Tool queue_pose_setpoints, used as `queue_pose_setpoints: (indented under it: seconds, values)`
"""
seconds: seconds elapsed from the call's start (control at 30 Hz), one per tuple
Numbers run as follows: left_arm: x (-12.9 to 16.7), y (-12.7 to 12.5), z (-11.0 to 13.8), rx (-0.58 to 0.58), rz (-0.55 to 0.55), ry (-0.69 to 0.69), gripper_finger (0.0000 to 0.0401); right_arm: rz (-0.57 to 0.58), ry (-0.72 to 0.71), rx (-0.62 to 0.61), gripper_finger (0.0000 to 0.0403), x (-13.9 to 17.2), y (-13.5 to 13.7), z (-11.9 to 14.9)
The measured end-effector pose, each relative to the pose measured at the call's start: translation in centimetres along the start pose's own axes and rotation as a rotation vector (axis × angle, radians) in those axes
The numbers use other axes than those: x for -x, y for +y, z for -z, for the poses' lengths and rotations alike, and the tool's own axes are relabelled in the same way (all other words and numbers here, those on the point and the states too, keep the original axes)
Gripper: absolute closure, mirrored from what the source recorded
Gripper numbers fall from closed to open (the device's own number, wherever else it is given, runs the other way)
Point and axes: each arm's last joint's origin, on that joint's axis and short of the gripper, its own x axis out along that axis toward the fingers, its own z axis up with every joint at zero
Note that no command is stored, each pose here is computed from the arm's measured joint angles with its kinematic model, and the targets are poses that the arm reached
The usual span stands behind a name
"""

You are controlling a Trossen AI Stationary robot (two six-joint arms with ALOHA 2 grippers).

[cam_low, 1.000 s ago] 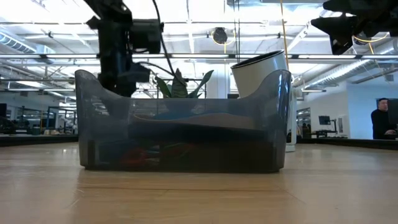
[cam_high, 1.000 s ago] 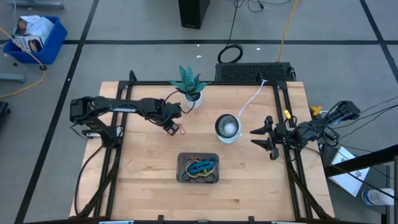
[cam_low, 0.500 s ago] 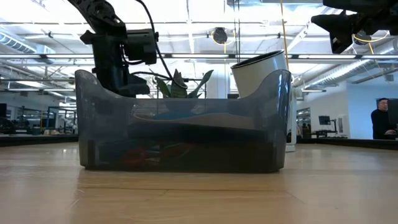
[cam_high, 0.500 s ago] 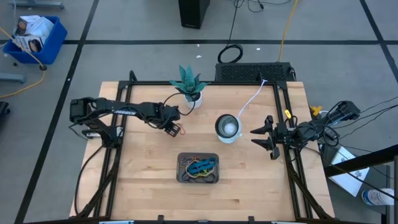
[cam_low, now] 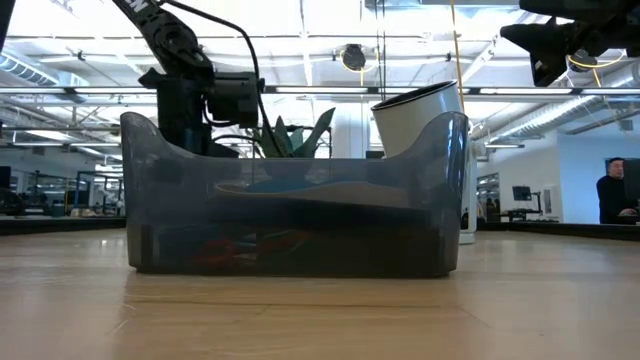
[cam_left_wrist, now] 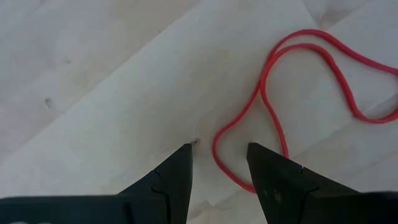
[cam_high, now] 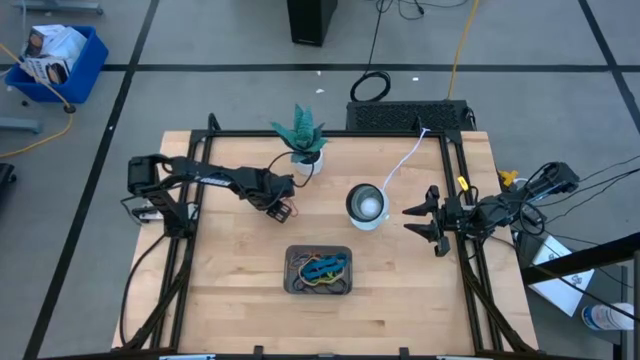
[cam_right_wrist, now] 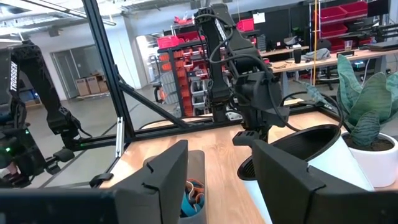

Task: Pick and place rubber bands into bin
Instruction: Put the red rubber band into the gray bin

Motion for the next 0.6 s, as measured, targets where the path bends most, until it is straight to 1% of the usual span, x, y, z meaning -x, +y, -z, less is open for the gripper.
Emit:
queue_pose_setpoints:
  seconds: [0.1,0.17,0.3,0.5,0.53,0.6]
  values:
    - [-0.19,-0.04,0.0,0.002,0.0,0.01,0.0238,0.001,0.0,0.0,0.023,0.0,0.0,0.0]
    - [-0.21,-0.05,0.0,0.003,0.003,0.012,0.0249,0.001,0.0,0.0,0.0231,0.0,0.0,0.0]
    - [-0.25,-0.09,0.03,0.003,0.009,0.017,0.0295,0.001,0.0,0.0,0.0229,0.0,0.0,0.01]
    - [-0.31,-0.21,-0.06,0.0,0.021,0.005,0.0385,0.001,0.0,0.0,0.0228,0.0,0.0,0.01]
    - [-0.32,-0.21,-0.06,-0.002,0.019,0.005,0.0392,0.001,0.0,0.0,0.023,0.0,0.0,0.0]
    - [-0.33,-0.19,-0.04,-0.011,0.016,0.005,0.0393,0.001,0.001,0.0,0.0231,0.0,0.0,0.01]
